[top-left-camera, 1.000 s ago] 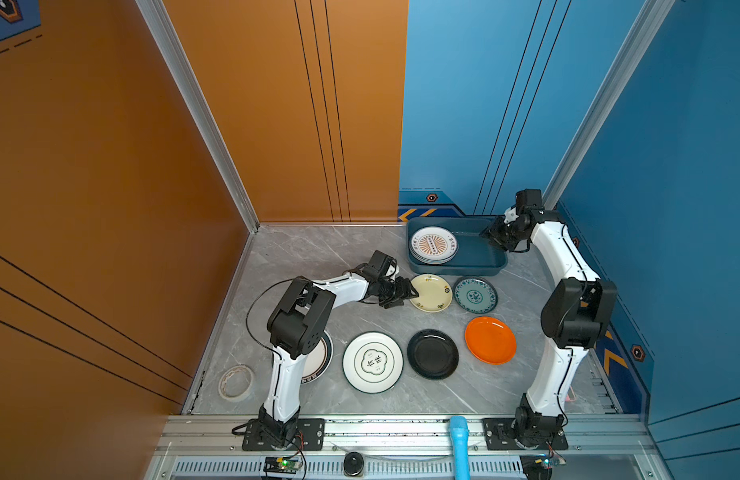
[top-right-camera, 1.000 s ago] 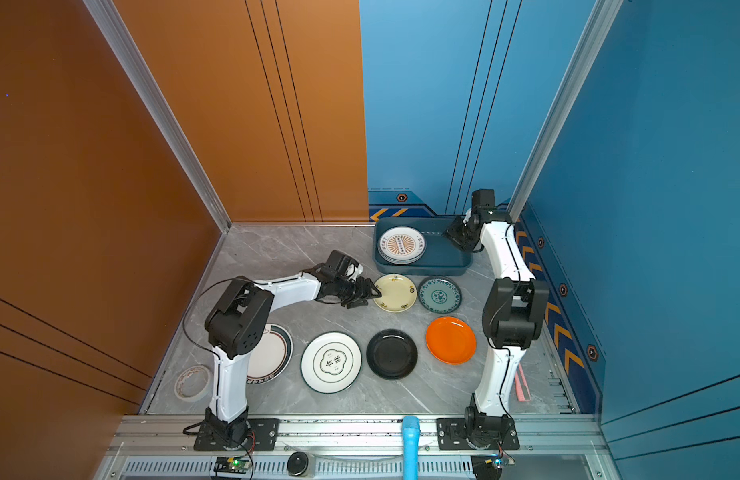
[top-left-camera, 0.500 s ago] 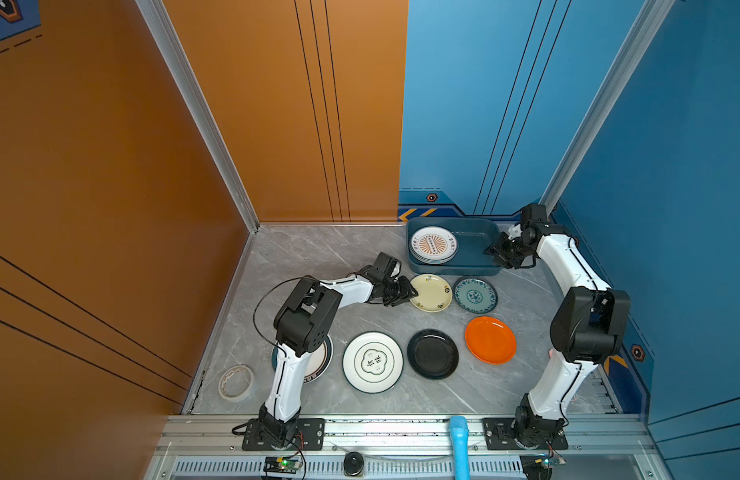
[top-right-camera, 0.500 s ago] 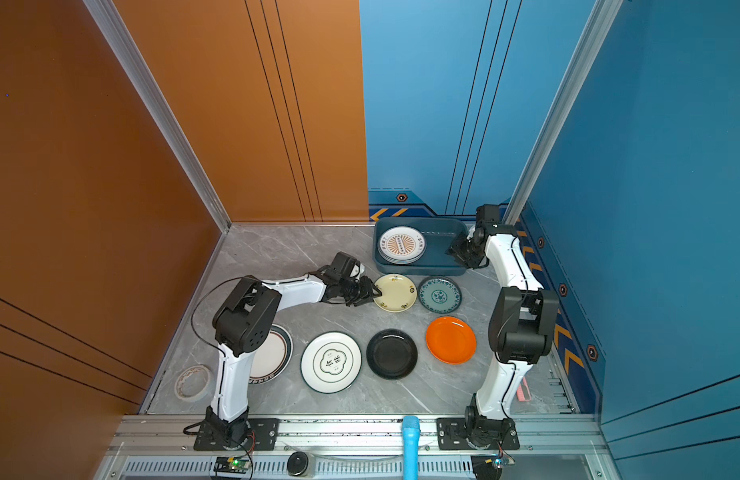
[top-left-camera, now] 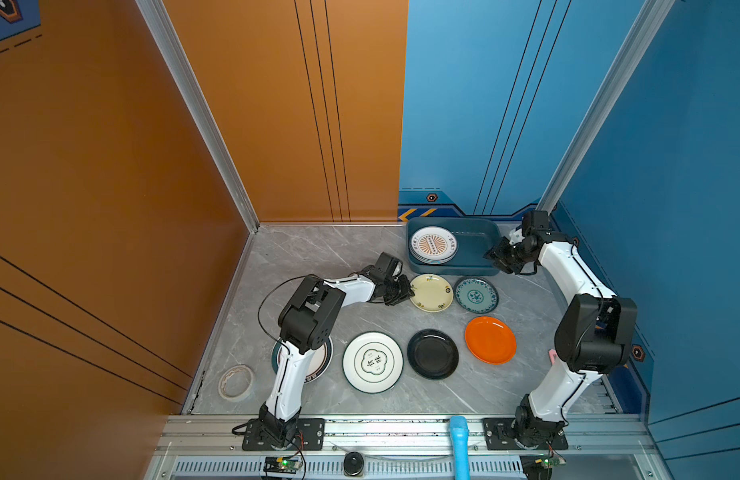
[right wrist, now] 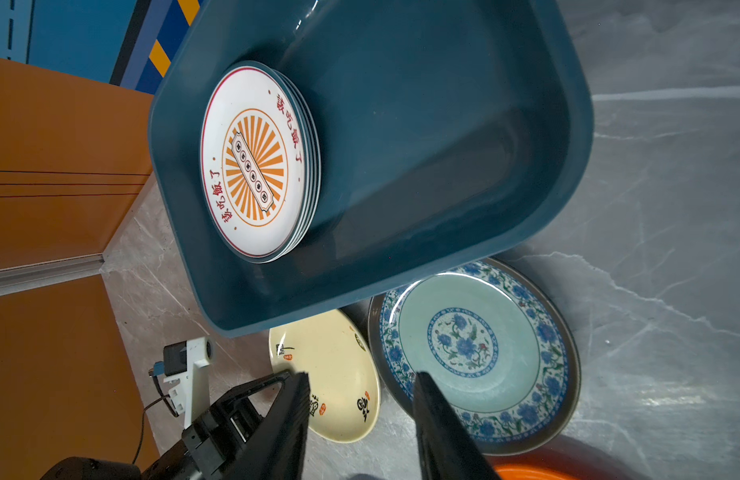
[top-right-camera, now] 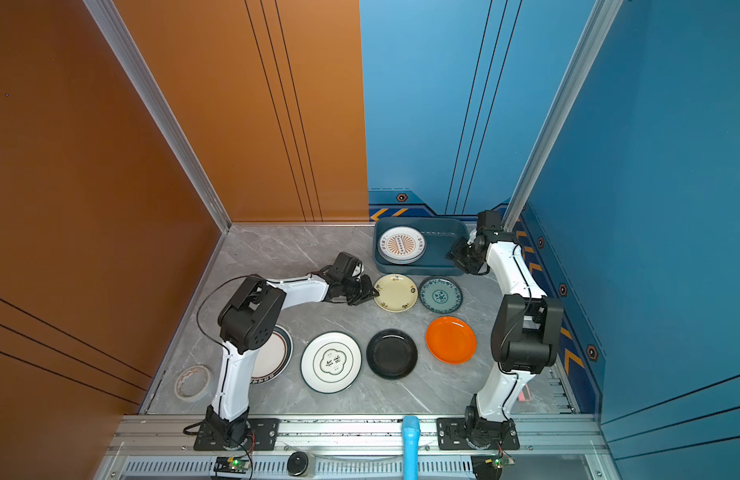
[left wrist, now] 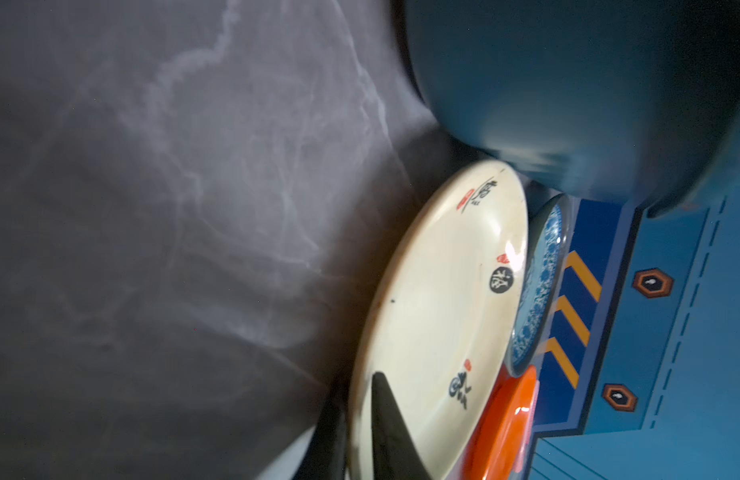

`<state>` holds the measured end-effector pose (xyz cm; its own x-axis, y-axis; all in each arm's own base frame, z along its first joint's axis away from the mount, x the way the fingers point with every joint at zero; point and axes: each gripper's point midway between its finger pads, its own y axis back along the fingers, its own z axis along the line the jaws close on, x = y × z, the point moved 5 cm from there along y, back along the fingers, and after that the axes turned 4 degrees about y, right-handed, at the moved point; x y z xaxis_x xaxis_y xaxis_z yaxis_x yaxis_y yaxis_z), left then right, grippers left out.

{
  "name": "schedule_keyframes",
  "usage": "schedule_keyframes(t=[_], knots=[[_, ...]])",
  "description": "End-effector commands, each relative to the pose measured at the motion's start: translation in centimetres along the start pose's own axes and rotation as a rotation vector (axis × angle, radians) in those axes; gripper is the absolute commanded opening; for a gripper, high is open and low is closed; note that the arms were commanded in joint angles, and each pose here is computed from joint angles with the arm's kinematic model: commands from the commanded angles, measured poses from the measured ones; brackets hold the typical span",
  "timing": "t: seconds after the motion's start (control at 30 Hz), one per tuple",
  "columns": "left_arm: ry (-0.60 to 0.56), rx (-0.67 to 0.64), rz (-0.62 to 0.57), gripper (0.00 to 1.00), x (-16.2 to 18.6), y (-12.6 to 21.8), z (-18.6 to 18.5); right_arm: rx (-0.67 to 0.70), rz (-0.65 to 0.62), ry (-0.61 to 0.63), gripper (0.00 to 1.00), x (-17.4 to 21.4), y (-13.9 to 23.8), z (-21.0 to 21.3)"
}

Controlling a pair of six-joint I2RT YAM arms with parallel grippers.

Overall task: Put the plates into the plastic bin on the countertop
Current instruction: 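Grasp the cream calligraphy plate edge with left gripper while right gripper withdraws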

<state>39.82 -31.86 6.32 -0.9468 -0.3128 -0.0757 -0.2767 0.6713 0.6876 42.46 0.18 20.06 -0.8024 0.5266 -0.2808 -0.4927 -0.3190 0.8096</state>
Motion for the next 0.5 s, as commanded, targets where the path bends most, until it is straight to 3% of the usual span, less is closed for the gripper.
schedule_keyframes(t=[0.0,0.17,0.47], knots=[[0.036,-0.079,0.014,0.09,1.0,-1.0,2.8,-0.027,-0.038,-0.003,0.44,-0.3,1.3,0.4],[0.029,-0.08,0.013,0.0,1.1,-0.4,2.9,-0.037,-0.041,-0.002,0.44,-0.4,1.3,0.6],[0.015,-0.091,-0.01,0.0,1.1,3.5,3.3,-0.056,-0.029,-0.004,0.44,-0.2,1.2,1.1]])
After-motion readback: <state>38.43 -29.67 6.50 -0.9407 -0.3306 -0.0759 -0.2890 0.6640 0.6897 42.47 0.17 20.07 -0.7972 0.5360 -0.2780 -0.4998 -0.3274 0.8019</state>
